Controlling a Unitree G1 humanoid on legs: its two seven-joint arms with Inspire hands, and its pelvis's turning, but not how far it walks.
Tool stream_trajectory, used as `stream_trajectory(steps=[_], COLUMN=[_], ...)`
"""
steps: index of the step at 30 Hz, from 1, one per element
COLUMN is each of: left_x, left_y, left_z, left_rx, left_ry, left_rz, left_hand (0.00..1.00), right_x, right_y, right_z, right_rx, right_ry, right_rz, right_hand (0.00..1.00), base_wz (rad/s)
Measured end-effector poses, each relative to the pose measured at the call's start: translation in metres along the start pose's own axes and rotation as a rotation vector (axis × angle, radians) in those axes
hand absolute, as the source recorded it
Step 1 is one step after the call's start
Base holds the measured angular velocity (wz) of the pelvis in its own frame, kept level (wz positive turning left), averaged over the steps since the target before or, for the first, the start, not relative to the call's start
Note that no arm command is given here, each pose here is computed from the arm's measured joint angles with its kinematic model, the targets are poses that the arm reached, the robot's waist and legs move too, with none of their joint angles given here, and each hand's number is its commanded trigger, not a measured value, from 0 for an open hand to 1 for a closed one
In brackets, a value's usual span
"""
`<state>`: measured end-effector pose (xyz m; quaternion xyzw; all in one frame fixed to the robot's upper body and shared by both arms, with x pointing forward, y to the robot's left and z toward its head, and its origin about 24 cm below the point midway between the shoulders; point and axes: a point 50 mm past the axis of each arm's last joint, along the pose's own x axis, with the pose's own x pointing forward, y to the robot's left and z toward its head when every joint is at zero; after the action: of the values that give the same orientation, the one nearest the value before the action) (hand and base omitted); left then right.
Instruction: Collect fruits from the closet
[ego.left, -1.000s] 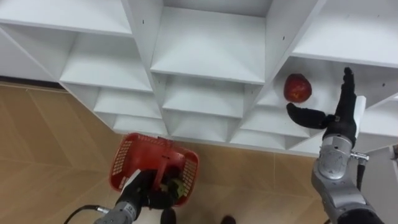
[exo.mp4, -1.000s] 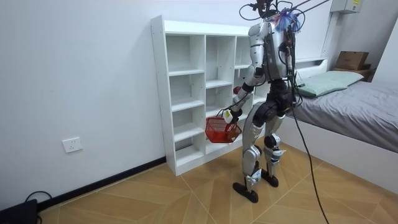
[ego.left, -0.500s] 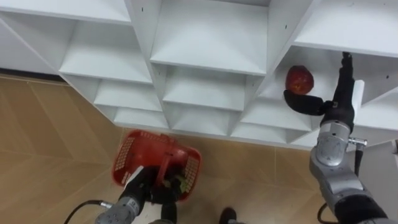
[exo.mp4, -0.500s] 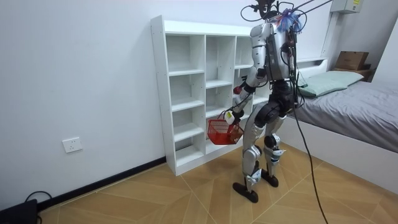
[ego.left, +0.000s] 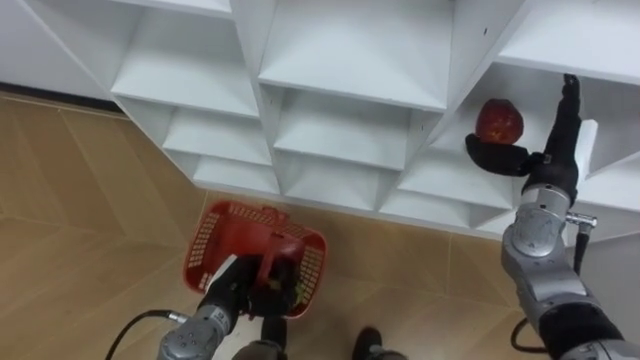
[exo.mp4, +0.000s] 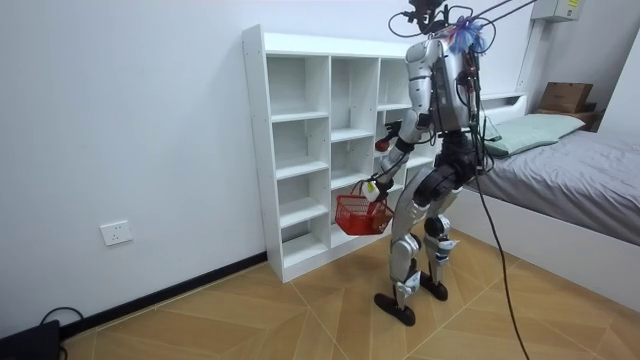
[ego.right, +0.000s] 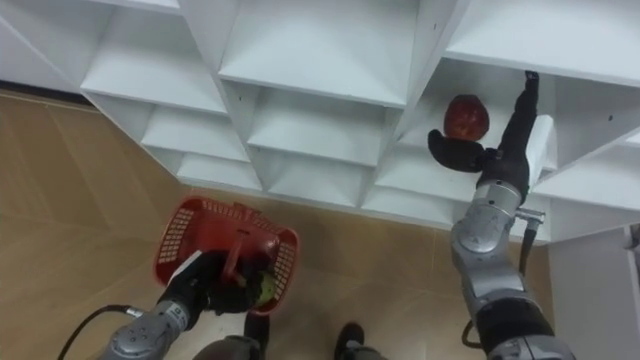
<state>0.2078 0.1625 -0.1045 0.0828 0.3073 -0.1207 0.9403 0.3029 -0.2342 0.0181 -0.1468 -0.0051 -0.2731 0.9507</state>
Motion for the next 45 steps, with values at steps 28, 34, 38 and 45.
stream_trajectory(steps=[28, 34, 38, 45], left_x=[0.009, 0.012, 0.013, 0.015], left_y=[-0.012, -0.011, -0.011, -0.011], left_z=[0.016, 0.022, 0.025, 0.031], left_rx=[0.040, 0.046, 0.048, 0.051], left_ry=[-0.029, -0.036, -0.043, -0.058], left_rz=[-0.030, -0.031, -0.031, -0.034], left_hand=[1.00, 1.00, 1.00, 1.00], right_x=[0.011, 0.013, 0.013, 0.015], right_y=[0.003, 0.005, 0.005, 0.006], right_z=[0.002, 0.005, 0.004, 0.006], right_rx=[-0.048, -0.072, -0.077, -0.082], right_ry=[0.036, 0.029, 0.035, 0.040], right_rz=[-0.058, -0.050, -0.050, -0.051], right_hand=[0.00, 0.00, 0.00, 0.00], base_wz=[0.00, 0.00, 0.00, 0.00])
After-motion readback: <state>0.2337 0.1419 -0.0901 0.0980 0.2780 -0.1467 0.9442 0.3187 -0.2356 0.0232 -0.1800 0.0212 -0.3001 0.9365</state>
